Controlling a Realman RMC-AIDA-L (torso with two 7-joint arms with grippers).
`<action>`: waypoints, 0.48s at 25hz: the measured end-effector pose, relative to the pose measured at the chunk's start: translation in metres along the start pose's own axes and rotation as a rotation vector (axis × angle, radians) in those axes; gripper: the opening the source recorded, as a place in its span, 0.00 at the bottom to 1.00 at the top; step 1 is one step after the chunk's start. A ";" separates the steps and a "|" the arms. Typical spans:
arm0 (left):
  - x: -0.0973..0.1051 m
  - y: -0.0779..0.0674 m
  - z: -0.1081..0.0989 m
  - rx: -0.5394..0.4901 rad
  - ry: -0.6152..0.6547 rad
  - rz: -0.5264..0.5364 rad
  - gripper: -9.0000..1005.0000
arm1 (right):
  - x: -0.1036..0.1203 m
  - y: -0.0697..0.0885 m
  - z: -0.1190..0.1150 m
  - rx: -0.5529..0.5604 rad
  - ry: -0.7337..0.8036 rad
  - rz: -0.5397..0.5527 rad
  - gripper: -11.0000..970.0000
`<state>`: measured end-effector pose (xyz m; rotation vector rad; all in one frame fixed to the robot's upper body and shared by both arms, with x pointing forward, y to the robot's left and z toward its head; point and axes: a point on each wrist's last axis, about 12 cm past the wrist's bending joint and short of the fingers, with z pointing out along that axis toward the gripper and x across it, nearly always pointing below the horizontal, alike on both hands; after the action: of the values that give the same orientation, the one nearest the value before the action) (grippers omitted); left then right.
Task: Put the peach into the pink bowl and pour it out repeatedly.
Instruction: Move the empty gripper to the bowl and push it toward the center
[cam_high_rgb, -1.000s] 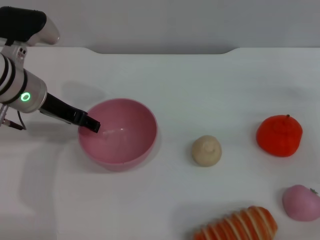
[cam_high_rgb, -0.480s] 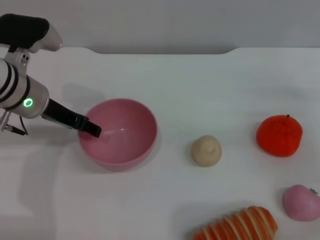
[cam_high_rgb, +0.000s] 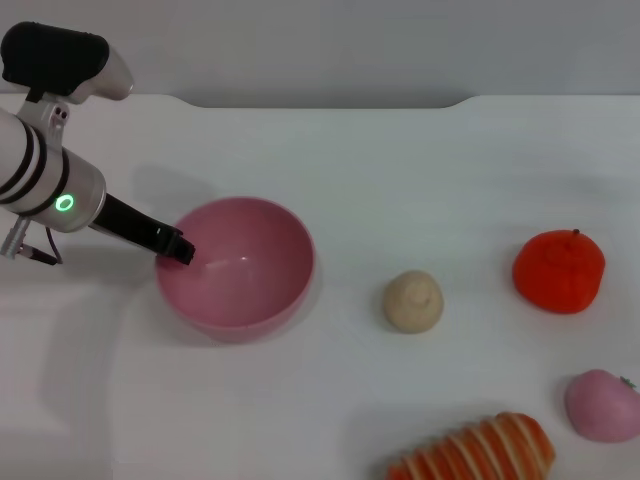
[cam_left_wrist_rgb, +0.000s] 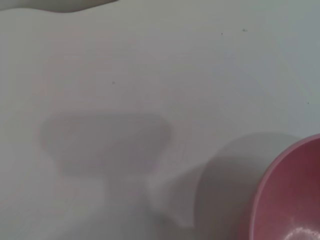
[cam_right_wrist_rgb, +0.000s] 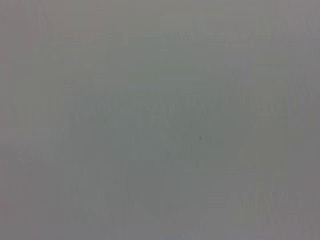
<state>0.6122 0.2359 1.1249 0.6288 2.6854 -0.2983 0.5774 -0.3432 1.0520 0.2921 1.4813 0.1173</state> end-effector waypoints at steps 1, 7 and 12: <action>0.000 0.000 0.000 0.000 0.000 0.000 0.59 | 0.000 0.000 0.000 0.000 0.000 0.000 0.53; -0.001 0.000 0.000 -0.001 -0.002 0.002 0.39 | 0.000 0.000 -0.001 0.002 0.001 0.001 0.53; 0.000 0.001 -0.001 -0.003 -0.003 0.001 0.18 | 0.001 0.000 -0.001 0.001 0.002 0.010 0.53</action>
<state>0.6123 0.2365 1.1255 0.6280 2.6825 -0.2950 0.5764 -0.3430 1.0511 0.3000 1.4824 0.1248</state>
